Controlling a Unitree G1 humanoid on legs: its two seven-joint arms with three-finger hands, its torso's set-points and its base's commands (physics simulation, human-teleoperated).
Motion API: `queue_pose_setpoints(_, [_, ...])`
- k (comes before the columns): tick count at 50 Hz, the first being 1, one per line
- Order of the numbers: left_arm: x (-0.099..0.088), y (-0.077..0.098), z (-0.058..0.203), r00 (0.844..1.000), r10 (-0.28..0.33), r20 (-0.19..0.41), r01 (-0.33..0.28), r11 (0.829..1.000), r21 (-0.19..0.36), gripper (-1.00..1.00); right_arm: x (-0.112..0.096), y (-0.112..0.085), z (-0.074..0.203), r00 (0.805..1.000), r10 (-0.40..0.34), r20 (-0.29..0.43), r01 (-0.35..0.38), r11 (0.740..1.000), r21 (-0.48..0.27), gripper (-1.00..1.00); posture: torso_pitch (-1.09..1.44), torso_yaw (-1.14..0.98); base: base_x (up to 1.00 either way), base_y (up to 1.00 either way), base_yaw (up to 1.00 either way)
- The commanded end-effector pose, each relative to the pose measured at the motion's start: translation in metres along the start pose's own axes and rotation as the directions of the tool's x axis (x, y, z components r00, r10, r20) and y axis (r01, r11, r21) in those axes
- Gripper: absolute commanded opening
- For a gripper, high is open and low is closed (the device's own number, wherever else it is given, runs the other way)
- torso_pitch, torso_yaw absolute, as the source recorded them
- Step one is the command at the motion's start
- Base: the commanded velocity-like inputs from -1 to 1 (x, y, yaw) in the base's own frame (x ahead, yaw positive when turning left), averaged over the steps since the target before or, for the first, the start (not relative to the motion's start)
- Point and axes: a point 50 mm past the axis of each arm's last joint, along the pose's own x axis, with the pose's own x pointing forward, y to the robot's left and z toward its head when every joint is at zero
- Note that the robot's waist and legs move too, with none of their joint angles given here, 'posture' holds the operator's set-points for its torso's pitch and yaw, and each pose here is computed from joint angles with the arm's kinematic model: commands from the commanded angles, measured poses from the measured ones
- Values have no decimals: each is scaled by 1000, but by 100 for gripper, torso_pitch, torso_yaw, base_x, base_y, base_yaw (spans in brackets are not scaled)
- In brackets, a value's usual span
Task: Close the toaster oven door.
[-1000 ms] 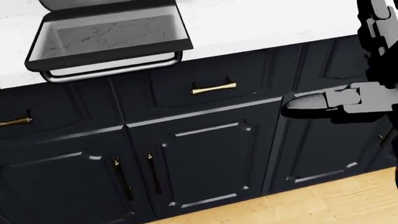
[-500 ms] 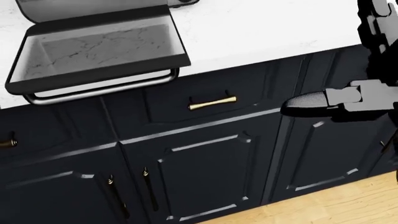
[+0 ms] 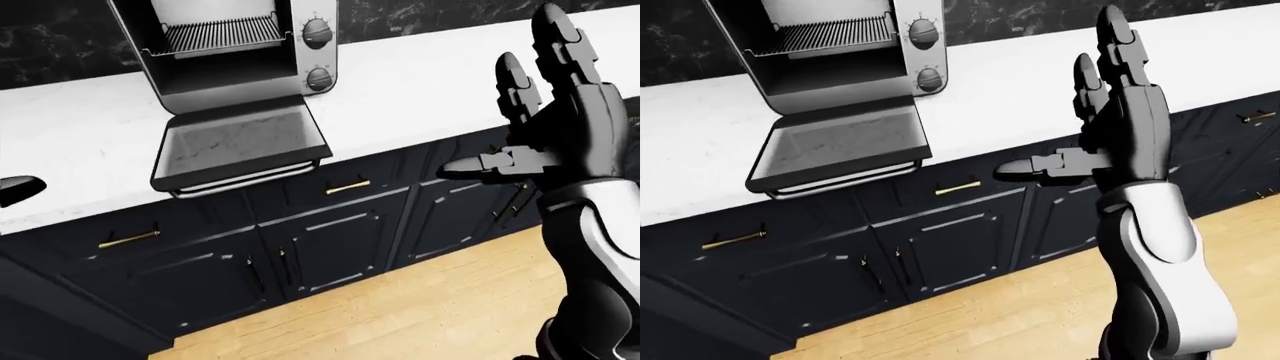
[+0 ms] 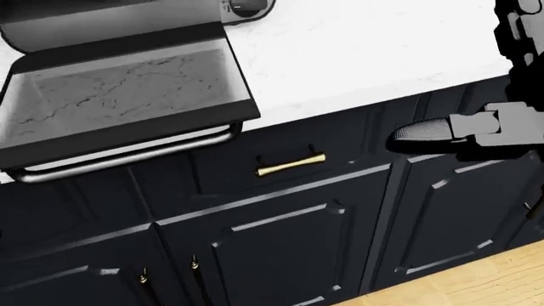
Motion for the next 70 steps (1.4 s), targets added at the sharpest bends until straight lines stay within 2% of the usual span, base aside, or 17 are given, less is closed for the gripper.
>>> queue_pose_setpoints(1, [0, -2, 20, 996, -16, 92, 14, 1000, 14, 100, -1, -3, 16, 996, -18, 89, 20, 1000, -17, 100, 0, 0, 14, 5, 0])
queue_pose_setpoints(70, [1, 8, 24, 995, 8, 104, -11, 1000, 22, 100, -1, -3, 20, 996, -17, 89, 18, 1000, -7, 100, 0, 0, 11, 16, 0])
